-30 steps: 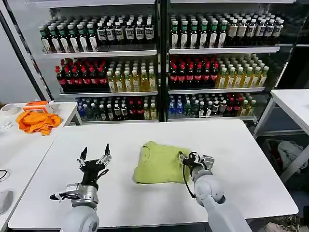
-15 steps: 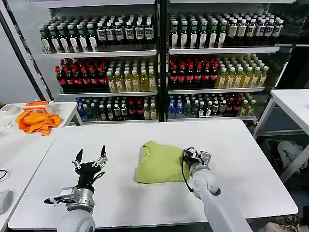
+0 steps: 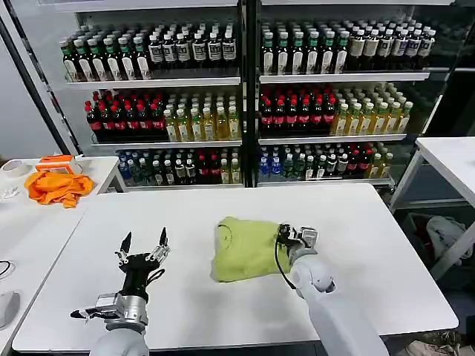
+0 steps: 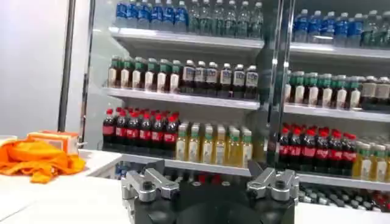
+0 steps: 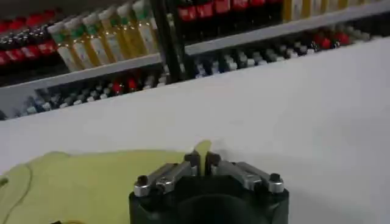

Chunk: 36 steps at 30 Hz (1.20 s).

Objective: Fold and organize the clothes.

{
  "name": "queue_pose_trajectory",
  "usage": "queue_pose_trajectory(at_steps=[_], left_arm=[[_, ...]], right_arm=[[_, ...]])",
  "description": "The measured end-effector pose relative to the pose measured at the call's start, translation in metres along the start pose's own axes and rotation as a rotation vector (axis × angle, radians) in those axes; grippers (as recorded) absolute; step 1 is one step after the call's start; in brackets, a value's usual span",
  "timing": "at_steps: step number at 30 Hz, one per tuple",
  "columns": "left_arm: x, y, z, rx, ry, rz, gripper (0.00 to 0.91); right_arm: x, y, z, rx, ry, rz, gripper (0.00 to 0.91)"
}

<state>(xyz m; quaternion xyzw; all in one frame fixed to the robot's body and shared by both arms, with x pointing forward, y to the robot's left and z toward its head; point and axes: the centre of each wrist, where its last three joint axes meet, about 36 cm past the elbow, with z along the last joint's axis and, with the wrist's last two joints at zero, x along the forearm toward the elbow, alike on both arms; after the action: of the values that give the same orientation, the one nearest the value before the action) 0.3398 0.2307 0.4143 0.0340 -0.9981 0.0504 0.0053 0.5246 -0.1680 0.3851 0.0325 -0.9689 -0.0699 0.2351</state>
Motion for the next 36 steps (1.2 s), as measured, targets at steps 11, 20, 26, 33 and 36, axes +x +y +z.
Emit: queue_pose_trajectory(at_steps=[11, 20, 26, 33, 36], left_arm=[[0.014, -0.006, 0.005, -0.029, 0.023, 0.046, 0.907], [0.025, -0.004, 0.003, -0.046, 0.032, 0.074, 0.907], [0.028, 0.002, 0.001, -0.061, 0.042, 0.078, 0.907], [0.031, 0.011, -0.001, -0.086, 0.058, 0.088, 0.907], [0.031, 0.012, 0.0, -0.091, 0.065, 0.095, 0.907]], right_arm=[[0.037, -0.024, 0.031, 0.165, -0.238, 0.019, 0.907], [0.1, -0.05, 0.049, 0.205, -0.366, 0.036, 0.907], [0.141, -0.057, 0.058, 0.226, -0.404, 0.038, 0.907], [0.172, -0.062, 0.061, 0.241, -0.423, 0.047, 0.907], [0.181, -0.063, 0.062, 0.245, -0.43, 0.053, 0.907]])
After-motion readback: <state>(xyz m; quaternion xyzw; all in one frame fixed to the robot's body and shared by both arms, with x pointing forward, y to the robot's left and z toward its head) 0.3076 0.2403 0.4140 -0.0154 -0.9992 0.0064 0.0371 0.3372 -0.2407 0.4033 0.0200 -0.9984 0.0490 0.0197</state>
